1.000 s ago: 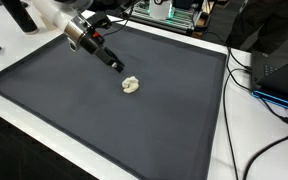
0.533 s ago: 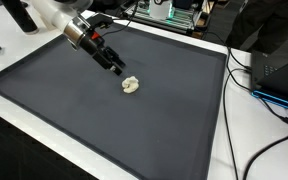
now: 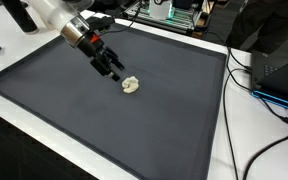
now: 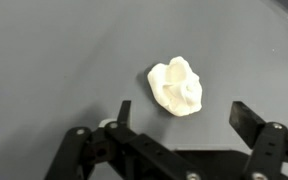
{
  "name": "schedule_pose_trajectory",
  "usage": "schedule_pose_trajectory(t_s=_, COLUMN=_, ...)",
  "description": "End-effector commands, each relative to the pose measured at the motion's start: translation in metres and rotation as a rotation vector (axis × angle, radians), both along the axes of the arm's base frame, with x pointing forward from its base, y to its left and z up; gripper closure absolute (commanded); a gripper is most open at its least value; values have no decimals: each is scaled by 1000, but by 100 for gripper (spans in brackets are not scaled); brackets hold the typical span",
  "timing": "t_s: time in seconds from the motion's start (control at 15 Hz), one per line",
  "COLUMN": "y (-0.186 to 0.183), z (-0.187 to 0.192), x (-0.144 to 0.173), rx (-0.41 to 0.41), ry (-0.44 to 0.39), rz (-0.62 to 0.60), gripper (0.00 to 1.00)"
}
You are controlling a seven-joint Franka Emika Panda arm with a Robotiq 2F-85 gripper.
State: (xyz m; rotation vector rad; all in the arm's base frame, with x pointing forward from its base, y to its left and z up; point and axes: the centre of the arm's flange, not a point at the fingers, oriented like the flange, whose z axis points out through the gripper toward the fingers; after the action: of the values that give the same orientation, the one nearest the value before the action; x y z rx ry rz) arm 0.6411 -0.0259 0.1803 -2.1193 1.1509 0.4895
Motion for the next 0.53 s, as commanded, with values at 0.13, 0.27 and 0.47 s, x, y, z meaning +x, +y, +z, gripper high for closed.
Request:
schedule_pose_trajectory(t_s=0.13, y=19, z=13, x=19, rx=-188, ry=35, rz=34, gripper=0)
schedule_pose_trajectory(t_s=0.27, y=28, z=22, x=25, rx=-252, ry=40, rz=77, gripper=0)
schedule_pose_trajectory(t_s=0.47, y=40, z=37, x=36, rx=-374, ry=49, rz=161, gripper=0)
